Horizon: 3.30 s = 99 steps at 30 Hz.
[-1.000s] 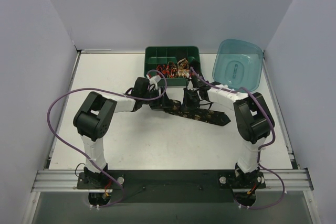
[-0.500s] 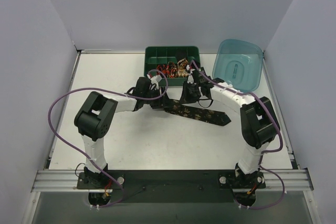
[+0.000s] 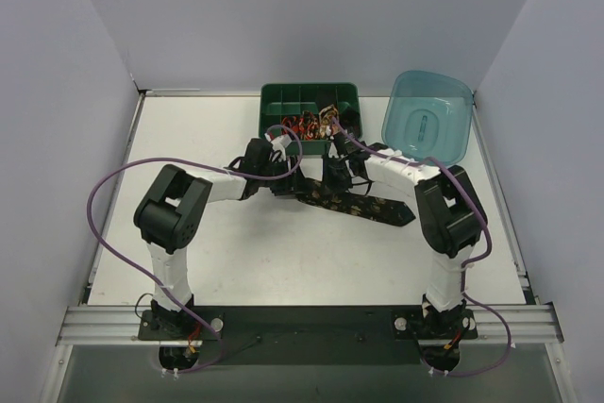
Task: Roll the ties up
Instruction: Roll the tie at the center of the board.
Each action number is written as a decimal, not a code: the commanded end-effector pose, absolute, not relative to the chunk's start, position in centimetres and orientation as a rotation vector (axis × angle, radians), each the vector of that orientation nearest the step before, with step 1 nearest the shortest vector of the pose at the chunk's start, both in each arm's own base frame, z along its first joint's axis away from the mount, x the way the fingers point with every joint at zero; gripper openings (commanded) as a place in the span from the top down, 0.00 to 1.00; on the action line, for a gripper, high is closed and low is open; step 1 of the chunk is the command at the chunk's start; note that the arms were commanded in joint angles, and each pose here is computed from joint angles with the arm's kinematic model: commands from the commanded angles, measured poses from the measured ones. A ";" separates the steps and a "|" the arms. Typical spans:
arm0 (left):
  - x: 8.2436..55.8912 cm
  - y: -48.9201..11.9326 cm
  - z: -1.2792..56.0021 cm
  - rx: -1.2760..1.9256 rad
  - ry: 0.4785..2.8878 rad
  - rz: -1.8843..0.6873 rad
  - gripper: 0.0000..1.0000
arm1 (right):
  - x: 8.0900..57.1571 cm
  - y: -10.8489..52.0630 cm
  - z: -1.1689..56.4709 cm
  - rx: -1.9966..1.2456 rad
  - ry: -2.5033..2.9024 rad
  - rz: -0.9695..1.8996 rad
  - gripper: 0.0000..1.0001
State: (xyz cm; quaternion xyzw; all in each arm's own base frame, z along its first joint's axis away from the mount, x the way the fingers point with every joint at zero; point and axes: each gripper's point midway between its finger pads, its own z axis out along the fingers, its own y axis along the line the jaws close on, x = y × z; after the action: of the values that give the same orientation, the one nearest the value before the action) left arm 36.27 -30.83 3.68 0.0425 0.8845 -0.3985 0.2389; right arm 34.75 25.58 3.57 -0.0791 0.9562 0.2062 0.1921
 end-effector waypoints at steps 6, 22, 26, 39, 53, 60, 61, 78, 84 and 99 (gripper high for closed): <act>37.3 -31.8 5.8 0.156 2.336 -1.129 0.36 | 34.9 24.6 3.1 -0.217 2.714 0.467 1.00; 37.5 -33.7 8.2 0.173 2.197 -1.294 0.59 | 34.3 24.8 1.9 -0.205 2.762 0.541 1.00; 37.1 -33.5 9.2 0.207 2.179 -1.281 0.63 | 34.4 26.1 1.9 -0.236 2.762 0.597 1.00; 35.8 -31.8 12.2 0.254 2.173 -1.188 0.62 | 35.1 30.1 3.2 -0.321 2.719 0.723 1.00; 37.0 -30.8 9.1 0.202 2.255 -1.068 0.56 | 37.0 26.8 7.7 -0.228 2.626 0.727 1.00; 37.5 -31.4 10.2 0.232 2.258 -0.999 0.55 | 37.3 24.3 6.3 -0.148 2.665 0.668 1.00; 37.3 -31.4 9.8 0.235 2.280 -0.983 0.55 | 37.3 24.2 6.2 -0.150 2.667 0.663 1.00; 36.5 -35.0 9.1 0.358 2.350 -0.888 0.50 | 35.9 25.2 2.4 -0.134 2.770 0.697 1.00; 36.5 -35.9 8.6 0.384 2.367 -0.860 0.49 | 34.9 23.0 3.6 -0.084 2.779 0.661 1.00; 35.8 -38.1 6.4 0.462 2.461 -0.755 0.44 | 34.9 17.8 6.3 0.036 2.763 0.507 1.00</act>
State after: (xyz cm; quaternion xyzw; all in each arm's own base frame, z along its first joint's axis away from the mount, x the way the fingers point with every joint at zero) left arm 35.95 -37.56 7.05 0.1572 0.9033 -0.2957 0.2680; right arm 35.68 20.10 5.17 -0.0054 0.9649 0.2038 0.1657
